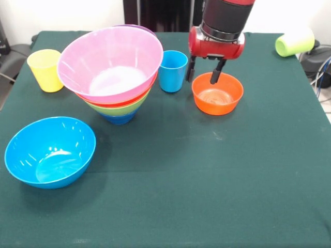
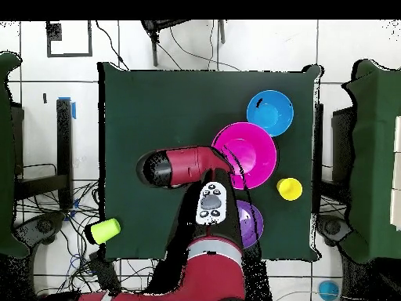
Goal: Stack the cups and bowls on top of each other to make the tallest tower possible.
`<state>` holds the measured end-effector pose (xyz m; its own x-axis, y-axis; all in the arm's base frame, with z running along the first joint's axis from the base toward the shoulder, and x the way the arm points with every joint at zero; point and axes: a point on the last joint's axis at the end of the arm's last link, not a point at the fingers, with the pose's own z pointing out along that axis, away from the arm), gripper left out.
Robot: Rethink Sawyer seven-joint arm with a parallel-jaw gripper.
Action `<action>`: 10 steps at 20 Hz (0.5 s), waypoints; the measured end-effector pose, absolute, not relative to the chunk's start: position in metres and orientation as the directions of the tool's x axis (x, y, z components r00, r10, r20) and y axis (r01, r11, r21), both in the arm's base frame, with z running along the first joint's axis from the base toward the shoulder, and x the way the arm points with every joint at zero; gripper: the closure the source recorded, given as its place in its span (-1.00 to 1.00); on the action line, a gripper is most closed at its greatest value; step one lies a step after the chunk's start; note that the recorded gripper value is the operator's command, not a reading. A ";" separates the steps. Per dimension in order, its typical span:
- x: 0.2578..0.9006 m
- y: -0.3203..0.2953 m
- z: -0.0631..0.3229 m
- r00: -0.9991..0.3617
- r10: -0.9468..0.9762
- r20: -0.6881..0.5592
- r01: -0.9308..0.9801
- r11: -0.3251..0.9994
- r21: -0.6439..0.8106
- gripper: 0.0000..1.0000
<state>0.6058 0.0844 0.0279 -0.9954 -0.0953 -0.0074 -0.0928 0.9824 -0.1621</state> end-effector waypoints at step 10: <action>0.607 0.087 0.019 -0.996 -0.081 -0.027 -0.076 0.986 -0.148 -1.00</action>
<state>0.6075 0.0871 0.0189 -0.9963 -0.0812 -0.0266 -0.0764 0.9860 -0.1485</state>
